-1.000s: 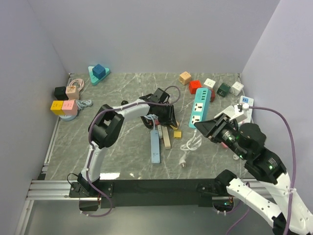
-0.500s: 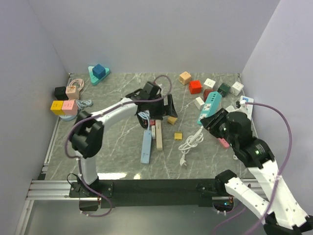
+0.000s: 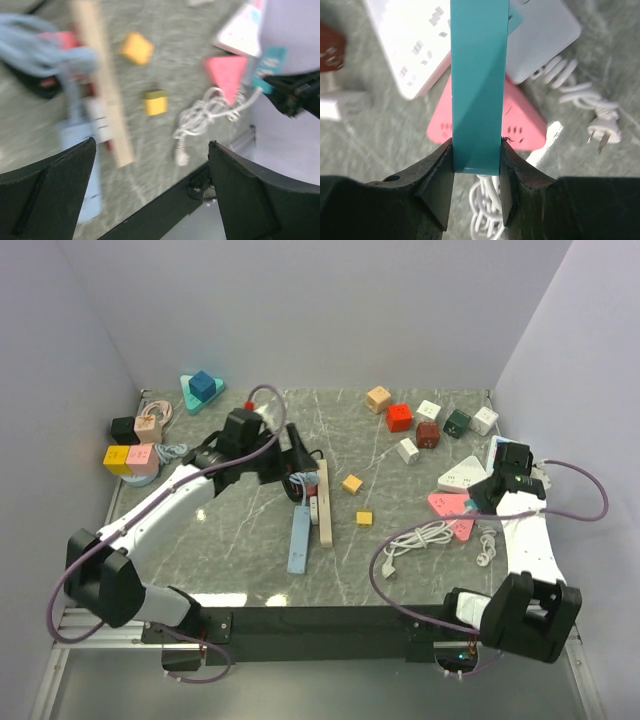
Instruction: Pull the plug off the socket
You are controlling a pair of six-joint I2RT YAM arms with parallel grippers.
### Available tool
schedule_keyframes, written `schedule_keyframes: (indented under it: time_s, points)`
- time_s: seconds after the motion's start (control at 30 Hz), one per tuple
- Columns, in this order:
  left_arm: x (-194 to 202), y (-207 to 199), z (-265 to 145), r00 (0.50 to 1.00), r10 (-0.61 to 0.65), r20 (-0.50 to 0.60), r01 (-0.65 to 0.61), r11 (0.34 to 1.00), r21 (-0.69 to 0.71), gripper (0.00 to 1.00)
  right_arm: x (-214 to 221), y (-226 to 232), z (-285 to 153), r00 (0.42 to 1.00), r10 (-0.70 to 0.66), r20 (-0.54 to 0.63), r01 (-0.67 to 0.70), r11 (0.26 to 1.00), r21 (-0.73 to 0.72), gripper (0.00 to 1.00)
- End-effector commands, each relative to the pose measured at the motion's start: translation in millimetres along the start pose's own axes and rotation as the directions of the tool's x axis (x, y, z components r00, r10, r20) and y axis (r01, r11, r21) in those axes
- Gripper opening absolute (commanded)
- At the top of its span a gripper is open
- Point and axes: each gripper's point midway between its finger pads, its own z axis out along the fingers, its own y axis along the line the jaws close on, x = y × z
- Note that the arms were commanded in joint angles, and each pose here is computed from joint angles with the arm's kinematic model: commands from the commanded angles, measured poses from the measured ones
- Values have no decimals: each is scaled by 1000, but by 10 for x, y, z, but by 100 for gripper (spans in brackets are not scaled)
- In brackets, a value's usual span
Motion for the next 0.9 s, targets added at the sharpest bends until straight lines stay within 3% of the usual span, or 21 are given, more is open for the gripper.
schedule_keyframes:
  time_s: [0.0, 0.07, 0.2, 0.33, 0.43, 0.5, 0.63, 0.73, 0.77, 0.87]
  points:
    - [19, 385, -137, 997, -71, 28, 73, 995, -67, 100, -331, 142, 112, 996, -15, 82, 16, 1000, -11, 0]
    - [41, 527, -224, 995, -89, 36, 92, 992, -81, 99, -282, 153, 271, 999, -44, 19, 44, 999, 15, 9]
    - [63, 653, -337, 994, -102, 50, 106, 989, -99, 99, -338, 219, 330, 997, -69, -23, 69, 997, 41, 62]
    - [-4, 686, -507, 989, -114, 95, 124, 987, -106, 99, -450, 499, -101, 993, -119, 28, 121, 985, -122, 91]
    - [-98, 707, -660, 981, -114, 155, 133, 984, -122, 99, -286, 828, -501, 969, -242, 48, 246, 928, -280, 93]
    - [-148, 750, -778, 972, -119, 201, 150, 977, -149, 99, 0, 1094, -783, 930, -365, 50, 351, 837, -419, 93]
    - [-201, 882, -949, 953, -148, 265, 202, 961, -190, 99, 1063, 1492, -1203, 765, -644, 19, 520, 600, -608, 94]
    - [-212, 964, -1076, 939, -157, 305, 229, 949, -215, 99, 1560, 1684, -1428, 674, -739, 29, 539, 464, -703, 93]
    - [-218, 950, -1129, 934, -156, 322, 230, 951, -207, 99, 1825, 1746, -1646, 618, -784, 55, 544, 377, -750, 92]
    - [-227, 992, -1254, 918, -165, 362, 256, 941, -220, 99, 2503, 1741, -1901, 474, -878, 67, 560, 242, -793, 92]
